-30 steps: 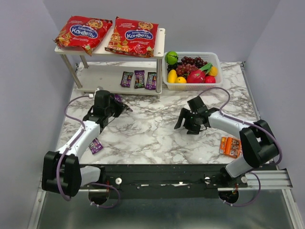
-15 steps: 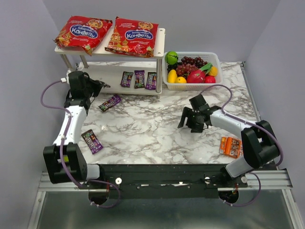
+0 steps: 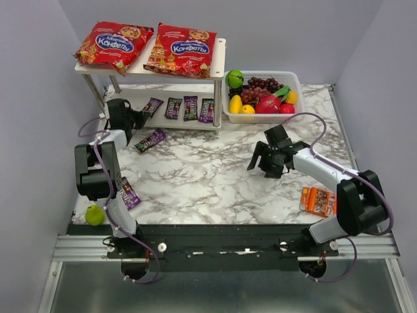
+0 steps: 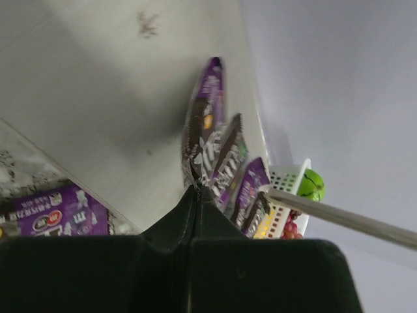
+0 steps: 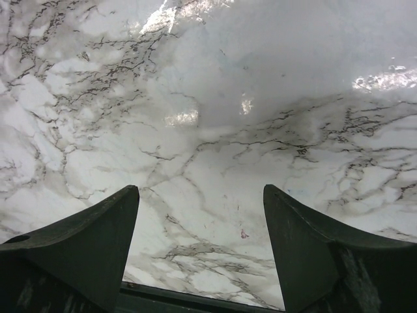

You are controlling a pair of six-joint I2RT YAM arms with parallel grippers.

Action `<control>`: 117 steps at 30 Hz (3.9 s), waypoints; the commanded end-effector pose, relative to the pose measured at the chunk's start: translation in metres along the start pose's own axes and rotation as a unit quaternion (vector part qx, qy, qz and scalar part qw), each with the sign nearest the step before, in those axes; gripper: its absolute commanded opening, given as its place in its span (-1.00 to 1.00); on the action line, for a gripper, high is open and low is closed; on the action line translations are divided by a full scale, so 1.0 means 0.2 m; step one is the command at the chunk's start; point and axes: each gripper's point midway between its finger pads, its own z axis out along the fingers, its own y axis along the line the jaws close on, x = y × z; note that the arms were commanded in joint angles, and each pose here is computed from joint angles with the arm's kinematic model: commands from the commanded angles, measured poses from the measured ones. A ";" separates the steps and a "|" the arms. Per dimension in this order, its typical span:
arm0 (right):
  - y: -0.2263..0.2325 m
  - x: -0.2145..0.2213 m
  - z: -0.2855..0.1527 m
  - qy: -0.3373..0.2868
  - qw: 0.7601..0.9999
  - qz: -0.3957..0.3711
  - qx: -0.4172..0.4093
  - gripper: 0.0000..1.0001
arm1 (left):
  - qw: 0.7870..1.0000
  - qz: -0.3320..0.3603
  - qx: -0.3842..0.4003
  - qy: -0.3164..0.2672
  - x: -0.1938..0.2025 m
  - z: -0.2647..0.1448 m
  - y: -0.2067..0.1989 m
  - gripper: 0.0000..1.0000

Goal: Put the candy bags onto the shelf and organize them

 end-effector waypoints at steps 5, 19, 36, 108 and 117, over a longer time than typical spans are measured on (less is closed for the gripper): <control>-0.11 -0.01 -0.08 -0.032 0.999 0.028 0.025 0.70 | 0.996 -0.085 -0.004 -0.003 0.04 0.14 0.15 -1.00; -0.17 0.00 -0.06 -0.036 0.998 0.037 0.034 0.69 | 0.989 -0.143 -0.023 -0.005 0.14 0.20 0.25 -1.00; -0.19 -0.03 -0.04 -0.037 0.998 0.033 0.037 0.69 | 0.989 -0.138 -0.043 -0.025 0.15 0.18 0.21 -0.21; -0.19 -0.04 0.05 -0.006 0.999 0.035 0.008 0.65 | 0.974 0.111 -0.157 0.117 0.05 -0.22 0.83 0.06; -0.18 -0.04 0.05 -0.007 0.999 0.037 0.007 0.64 | 0.975 0.110 -0.149 0.126 0.06 -0.19 0.86 -0.07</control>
